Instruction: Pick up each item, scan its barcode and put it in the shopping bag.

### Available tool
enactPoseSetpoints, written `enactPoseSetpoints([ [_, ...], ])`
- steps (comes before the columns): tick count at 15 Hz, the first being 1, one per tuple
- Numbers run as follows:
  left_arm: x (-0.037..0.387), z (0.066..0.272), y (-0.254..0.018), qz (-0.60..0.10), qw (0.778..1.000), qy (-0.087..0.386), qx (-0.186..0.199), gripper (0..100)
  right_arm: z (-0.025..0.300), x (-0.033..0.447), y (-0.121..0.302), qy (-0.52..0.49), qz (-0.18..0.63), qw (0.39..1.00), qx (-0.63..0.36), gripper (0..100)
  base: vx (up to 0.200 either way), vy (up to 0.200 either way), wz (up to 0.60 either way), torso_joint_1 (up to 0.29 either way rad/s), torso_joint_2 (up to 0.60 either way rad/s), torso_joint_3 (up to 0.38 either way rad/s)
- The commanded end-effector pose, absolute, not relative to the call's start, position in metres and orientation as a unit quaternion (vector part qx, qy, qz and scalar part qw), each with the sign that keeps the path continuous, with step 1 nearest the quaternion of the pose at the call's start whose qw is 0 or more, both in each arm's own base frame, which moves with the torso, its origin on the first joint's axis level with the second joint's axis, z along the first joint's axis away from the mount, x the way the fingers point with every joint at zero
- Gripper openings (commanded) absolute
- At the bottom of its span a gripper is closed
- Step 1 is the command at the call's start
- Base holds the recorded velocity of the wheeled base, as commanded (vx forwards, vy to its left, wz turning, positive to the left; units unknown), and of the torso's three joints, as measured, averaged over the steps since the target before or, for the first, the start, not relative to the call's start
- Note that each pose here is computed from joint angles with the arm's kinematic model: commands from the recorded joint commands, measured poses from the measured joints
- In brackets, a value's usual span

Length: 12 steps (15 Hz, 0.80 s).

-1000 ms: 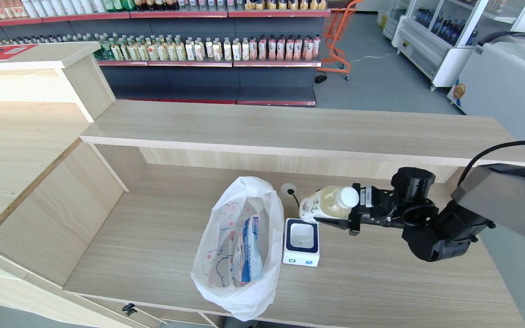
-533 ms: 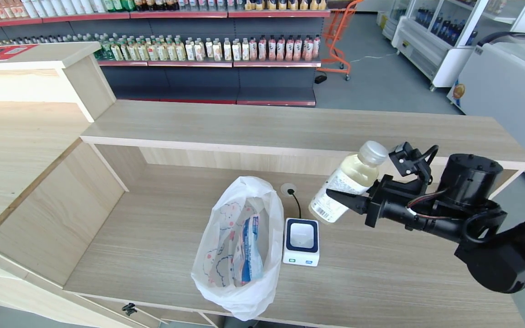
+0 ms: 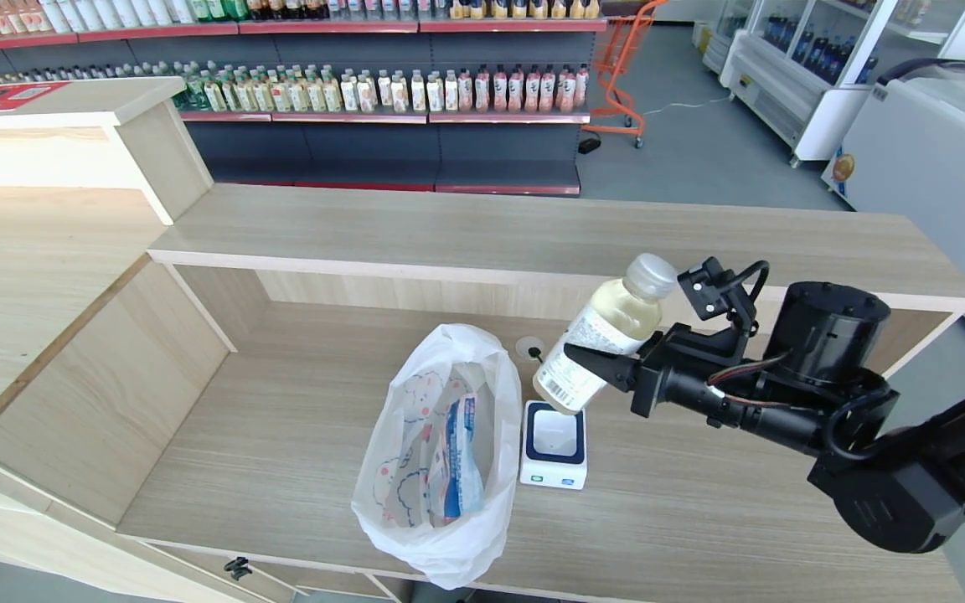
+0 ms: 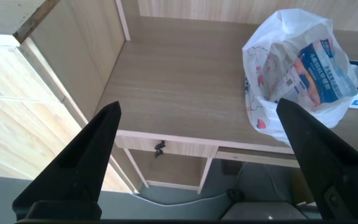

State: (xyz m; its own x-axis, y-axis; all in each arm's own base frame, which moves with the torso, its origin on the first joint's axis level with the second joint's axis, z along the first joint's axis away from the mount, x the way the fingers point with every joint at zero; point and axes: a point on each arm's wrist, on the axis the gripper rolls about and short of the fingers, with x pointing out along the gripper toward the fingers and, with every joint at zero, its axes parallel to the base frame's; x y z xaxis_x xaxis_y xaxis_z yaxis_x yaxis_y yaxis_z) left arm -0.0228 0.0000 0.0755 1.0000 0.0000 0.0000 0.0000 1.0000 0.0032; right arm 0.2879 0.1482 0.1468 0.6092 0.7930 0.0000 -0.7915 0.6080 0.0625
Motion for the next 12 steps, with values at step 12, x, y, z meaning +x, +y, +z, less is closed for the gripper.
enactPoseSetpoints([
  [12, -0.023, 0.076, 0.0, 0.0, 1.0, 0.001, 0.002, 100, 0.094, 0.303, 0.196, 0.121, 0.452, 0.882, 0.053, 0, 0.0, 0.0, 0.0, 0.0, 0.0, 0.0],
])
